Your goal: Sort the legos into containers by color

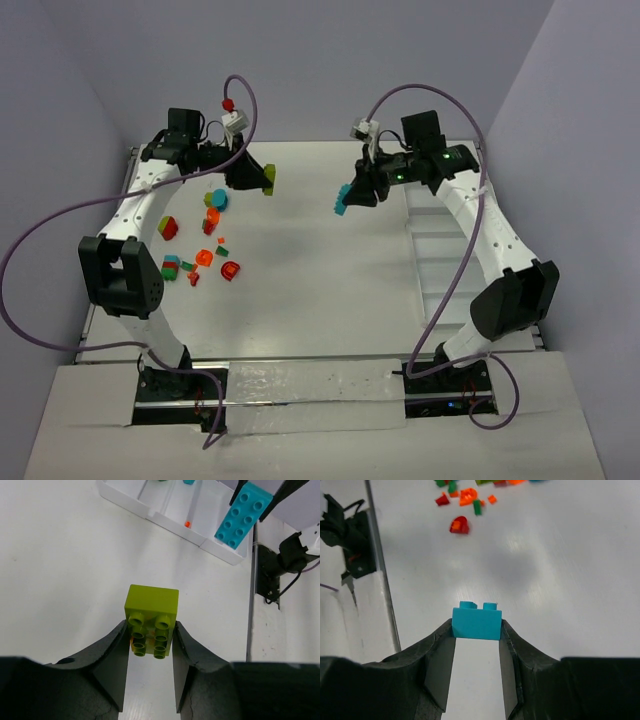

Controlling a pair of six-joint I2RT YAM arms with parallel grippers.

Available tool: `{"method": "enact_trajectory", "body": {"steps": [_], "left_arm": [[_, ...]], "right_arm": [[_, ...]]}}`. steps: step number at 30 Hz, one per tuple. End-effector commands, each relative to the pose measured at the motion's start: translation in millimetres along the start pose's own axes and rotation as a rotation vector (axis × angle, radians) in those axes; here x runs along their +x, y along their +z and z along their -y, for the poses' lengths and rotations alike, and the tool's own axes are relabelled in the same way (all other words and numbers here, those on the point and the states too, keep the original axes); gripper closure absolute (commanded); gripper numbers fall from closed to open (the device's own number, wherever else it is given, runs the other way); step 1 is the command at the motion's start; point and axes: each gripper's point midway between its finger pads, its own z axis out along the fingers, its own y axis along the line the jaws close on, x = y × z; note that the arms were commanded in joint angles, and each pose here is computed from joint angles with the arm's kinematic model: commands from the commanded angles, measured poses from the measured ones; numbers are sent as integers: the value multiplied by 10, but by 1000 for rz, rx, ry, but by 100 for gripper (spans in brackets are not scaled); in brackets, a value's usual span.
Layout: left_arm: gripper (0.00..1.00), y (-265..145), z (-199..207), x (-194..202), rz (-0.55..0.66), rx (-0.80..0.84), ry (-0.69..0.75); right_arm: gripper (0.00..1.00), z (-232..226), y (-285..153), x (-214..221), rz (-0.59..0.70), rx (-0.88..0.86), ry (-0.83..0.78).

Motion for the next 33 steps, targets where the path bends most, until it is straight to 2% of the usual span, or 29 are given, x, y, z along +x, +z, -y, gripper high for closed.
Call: {"method": "enact_trajectory", "body": {"steps": [1, 4, 7, 10, 16, 21, 33], "left_arm": [[100, 100, -33, -329, 21, -70, 128], [100, 213, -70, -281, -19, -122, 159], [100, 313, -74, -280, -20, -132, 136], [100, 373, -103, -328, -4, -143, 111], [100, 428, -164, -341, -6, -155, 94], [100, 398, -161, -333, -17, -168, 97], [100, 320, -160, -252, -65, -214, 72]], "right_arm": [[100, 224, -588, 424, -146, 230, 83], [100, 504, -1099, 1079, -374, 454, 250], [100, 644, -1527, 1598, -532, 598, 381], [100, 738, -1890, 1963, -595, 716, 480], [100, 1023, -2372, 2352, -765, 925, 473], [100, 1212, -2526, 2484, -809, 949, 567], [100, 1586, -2538, 2784, -898, 948, 549]]}}
